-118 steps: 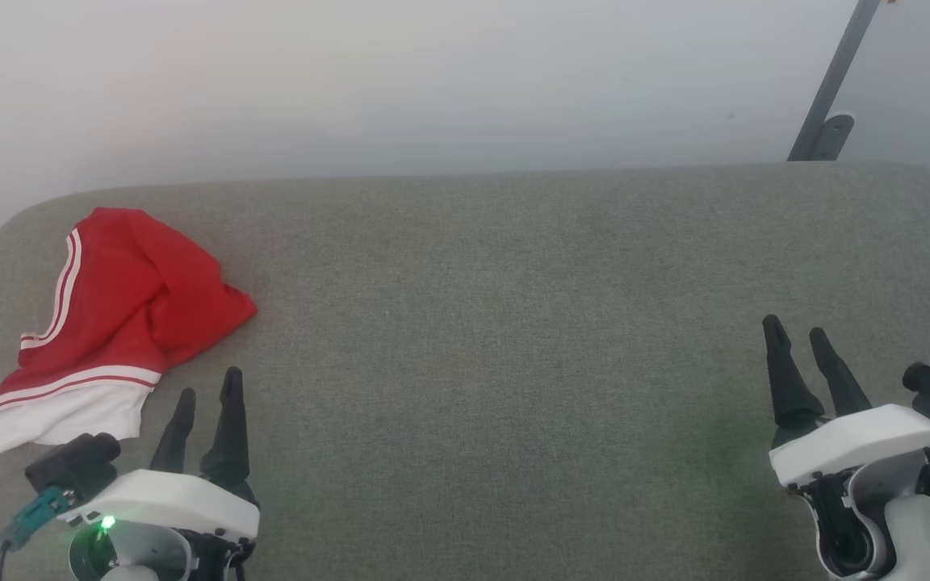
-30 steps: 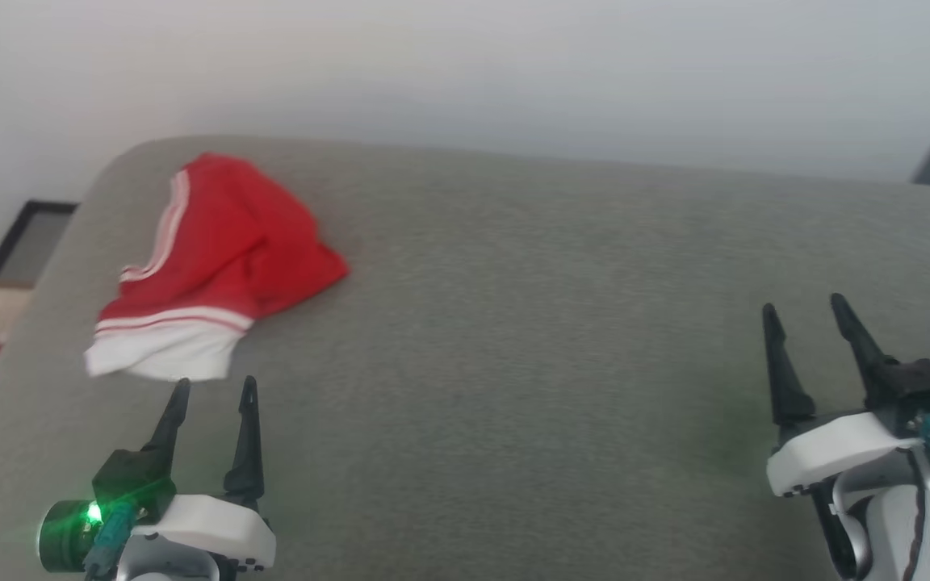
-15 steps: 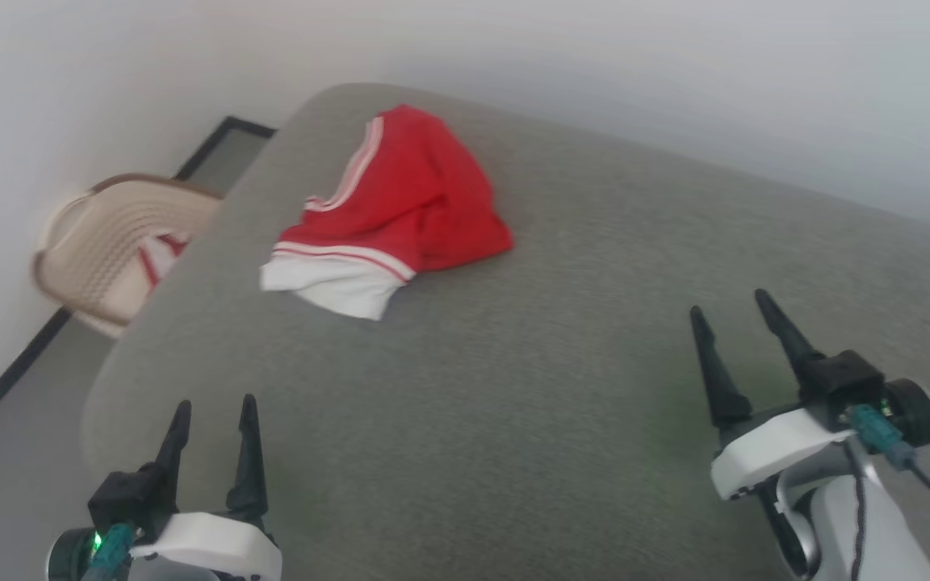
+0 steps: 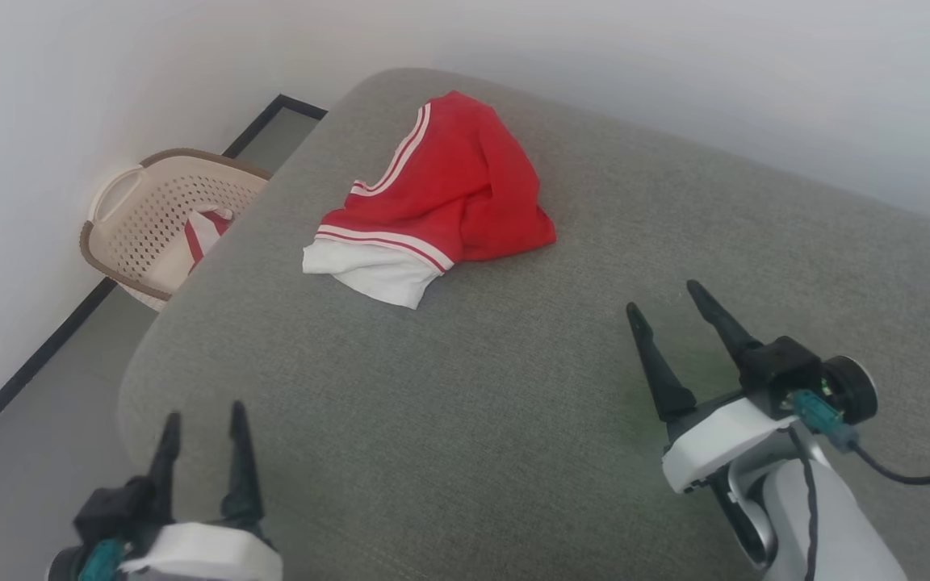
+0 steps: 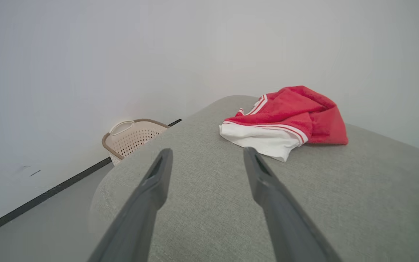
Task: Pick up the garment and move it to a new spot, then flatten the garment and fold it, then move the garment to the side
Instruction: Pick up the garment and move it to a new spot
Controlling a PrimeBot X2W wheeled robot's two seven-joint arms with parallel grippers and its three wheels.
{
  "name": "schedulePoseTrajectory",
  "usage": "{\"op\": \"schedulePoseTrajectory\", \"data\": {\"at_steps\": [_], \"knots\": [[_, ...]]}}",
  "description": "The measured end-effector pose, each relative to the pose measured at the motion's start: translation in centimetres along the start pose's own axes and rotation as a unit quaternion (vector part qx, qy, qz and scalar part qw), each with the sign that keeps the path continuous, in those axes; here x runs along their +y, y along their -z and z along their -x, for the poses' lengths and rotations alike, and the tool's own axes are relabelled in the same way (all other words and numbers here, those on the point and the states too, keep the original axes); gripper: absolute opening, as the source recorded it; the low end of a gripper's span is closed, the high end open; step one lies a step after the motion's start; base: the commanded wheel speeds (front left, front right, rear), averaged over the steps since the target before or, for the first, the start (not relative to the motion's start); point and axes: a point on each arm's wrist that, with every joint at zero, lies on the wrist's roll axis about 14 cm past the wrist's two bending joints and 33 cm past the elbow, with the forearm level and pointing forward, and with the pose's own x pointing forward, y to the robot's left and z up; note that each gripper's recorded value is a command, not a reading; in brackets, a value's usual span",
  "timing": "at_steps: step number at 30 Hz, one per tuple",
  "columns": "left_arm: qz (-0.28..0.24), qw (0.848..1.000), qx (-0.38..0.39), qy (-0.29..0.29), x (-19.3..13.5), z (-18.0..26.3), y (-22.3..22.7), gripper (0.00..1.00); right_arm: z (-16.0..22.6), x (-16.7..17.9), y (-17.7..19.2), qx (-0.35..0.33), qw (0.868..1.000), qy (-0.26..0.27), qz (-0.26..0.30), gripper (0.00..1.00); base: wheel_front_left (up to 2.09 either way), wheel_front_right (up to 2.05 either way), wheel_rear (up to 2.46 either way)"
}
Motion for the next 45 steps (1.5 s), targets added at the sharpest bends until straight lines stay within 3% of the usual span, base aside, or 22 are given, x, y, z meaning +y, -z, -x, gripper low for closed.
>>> {"op": "schedulePoseTrajectory", "data": {"at_steps": [4, 11, 17, 21, 23, 27, 33, 38, 42, 44, 45], "knots": [[-0.015, 0.998, -0.010, 0.055, -2.8, -1.9, -0.6, 1.00, 0.4, -1.2, 0.0, -0.002, 1.000, 0.016, 0.000, 1.00, 0.00, 0.00, 0.00], [-0.057, 0.985, -0.062, 0.149, -9.2, -10.9, -4.5, 1.00, 1.5, -6.5, 0.7, -0.005, 0.997, 0.072, 0.009, 1.00, 0.00, 0.00, 0.00], [-0.105, 0.978, 0.009, 0.179, -12.7, -19.2, -1.3, 1.00, 3.8, -11.6, 2.5, 0.009, 0.990, 0.138, 0.005, 1.00, 0.00, 0.00, 0.00], [-0.092, 0.972, 0.109, 0.188, -15.5, -23.1, 2.3, 1.00, 5.8, -14.6, 3.2, 0.014, 0.983, 0.185, 0.002, 1.00, 0.00, 0.00, 0.00], [-0.077, 0.962, 0.187, 0.185, -16.5, -24.1, 5.1, 1.00, 7.1, -15.9, 3.8, 0.021, 0.978, 0.208, 0.002, 1.00, 0.00, 0.00, 0.00], [-0.082, 0.919, 0.344, 0.177, -17.2, -24.0, 10.7, 1.00, 9.4, -17.9, 4.8, 0.034, 0.969, 0.244, 0.003, 1.00, 0.00, 0.00, 0.00], [-0.067, 0.872, 0.454, 0.171, -18.3, -24.6, 14.6, 1.00, 11.1, -20.1, 5.6, 0.043, 0.960, 0.275, 0.010, 1.00, 0.00, 0.00, 0.00], [-0.068, 0.852, 0.491, 0.168, -18.7, -25.3, 16.8, 1.00, 12.0, -21.2, 6.8, 0.056, 0.956, 0.289, 0.015, 1.00, 0.00, 0.00, 0.00], [-0.069, 0.850, 0.493, 0.173, -19.4, -25.8, 17.7, 1.00, 12.7, -21.7, 7.6, 0.065, 0.952, 0.297, 0.015, 1.00, 0.00, 0.00, 0.00], [-0.076, 0.854, 0.483, 0.178, -19.6, -25.9, 17.7, 0.16, 12.8, -21.8, 7.5, 0.066, 0.952, 0.297, 0.019, 1.00, 0.00, 0.00, 0.00], [-0.078, 0.859, 0.473, 0.181, -19.6, -26.0, 17.4, 0.00, 12.7, -21.8, 7.4, 0.065, 0.953, 0.296, 0.020, 1.00, 0.00, 0.00, 0.00]]}}
